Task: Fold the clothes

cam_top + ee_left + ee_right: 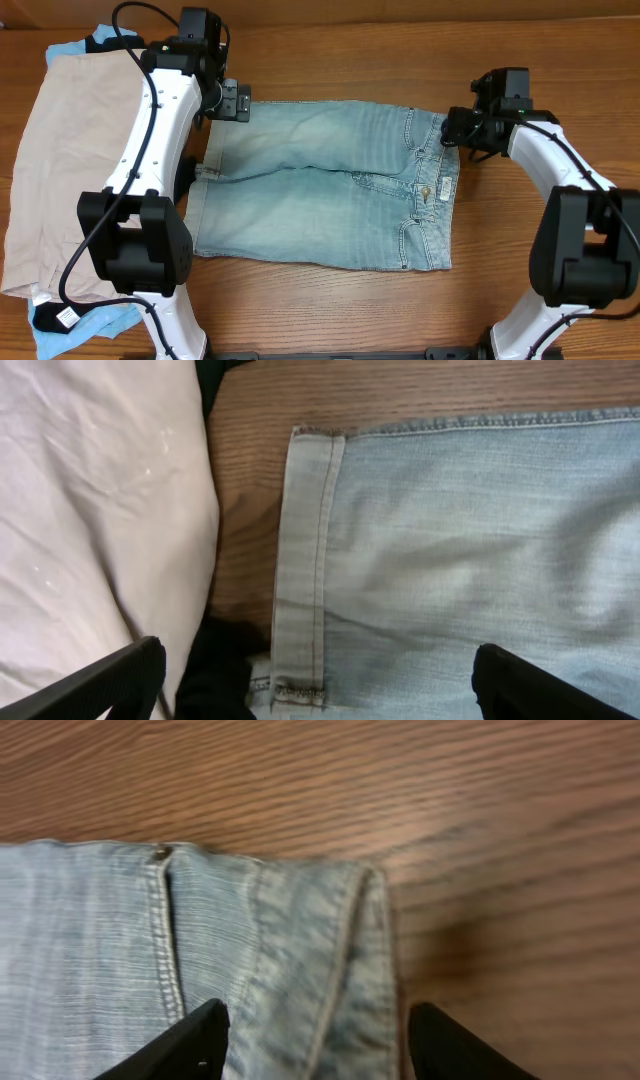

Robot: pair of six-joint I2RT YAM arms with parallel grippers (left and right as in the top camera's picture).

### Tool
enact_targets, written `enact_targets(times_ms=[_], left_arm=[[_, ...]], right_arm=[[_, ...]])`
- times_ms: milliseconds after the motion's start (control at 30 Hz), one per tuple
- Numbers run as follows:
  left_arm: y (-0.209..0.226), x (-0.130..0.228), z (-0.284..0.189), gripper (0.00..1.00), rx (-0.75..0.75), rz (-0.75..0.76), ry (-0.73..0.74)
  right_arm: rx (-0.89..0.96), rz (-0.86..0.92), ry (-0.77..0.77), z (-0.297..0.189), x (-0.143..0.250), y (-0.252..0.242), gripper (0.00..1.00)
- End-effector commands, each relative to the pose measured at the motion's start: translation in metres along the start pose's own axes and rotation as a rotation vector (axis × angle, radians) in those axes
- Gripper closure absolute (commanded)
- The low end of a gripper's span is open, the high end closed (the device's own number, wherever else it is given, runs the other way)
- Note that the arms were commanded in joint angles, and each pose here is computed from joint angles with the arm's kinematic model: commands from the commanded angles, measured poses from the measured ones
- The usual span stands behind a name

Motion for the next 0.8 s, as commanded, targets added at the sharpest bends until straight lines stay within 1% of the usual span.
enact_targets(times_ms=[0, 100, 200, 300, 367, 400, 433, 600, 667, 767], left_arm=[[0.003, -0.008, -0.001, 0.00, -0.011, -0.004, -0.028], [0.003, -0.010, -0.001, 0.00, -0.009, -0.006, -0.041], [0.003, -0.011, -0.001, 0.00, -0.008, -0.007, -0.044], [0.003, -0.011, -0.001, 0.00, -0.013, -0.002, -0.045], [0.003, -0.012, -0.001, 0.00, -0.016, 0.007, -0.049], [0.003, -0.012, -0.001, 0.00, -0.016, 0.012, -0.052], [0.003, -0.013, -0.001, 0.00, -0.015, 0.011, -0.055], [0.003, -0.014, -0.001, 0.00, -0.016, 0.029, -0.061], [0.005, -0.014, -0.001, 0.00, -0.021, 0.049, -0.063], [0.009, -0.018, -0.001, 0.00, -0.022, 0.039, -0.079]], right_arm=[[-0.102, -0.034, 0.024, 0.016, 0.006, 0.009, 0.40], [-0.123, -0.034, 0.029, 0.030, 0.008, 0.011, 0.43], [-0.128, -0.032, 0.041, 0.041, 0.011, 0.009, 0.44], [-0.130, -0.036, 0.018, 0.042, 0.008, 0.008, 0.50], [-0.130, -0.044, -0.023, 0.040, -0.001, 0.007, 0.65], [-0.130, -0.045, -0.043, 0.039, -0.006, 0.006, 0.83], [-0.128, -0.035, -0.064, 0.037, -0.012, 0.004, 0.96], [-0.123, 0.054, -0.232, 0.016, -0.056, -0.016, 0.96], [-0.151, 0.054, -0.298, 0.005, -0.073, -0.024, 0.96], [-0.177, 0.049, -0.381, -0.008, -0.091, -0.037, 0.96]])
Point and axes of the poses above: each gripper's point midway between its finger pads, its own z axis out along the fingers, its own y axis along the line the jaws close on, x = y × z, the point moved 7 cm from there along -z, back along the fingers, and after that the axes turned 6 degrees about -z, right-handed, at the moved point
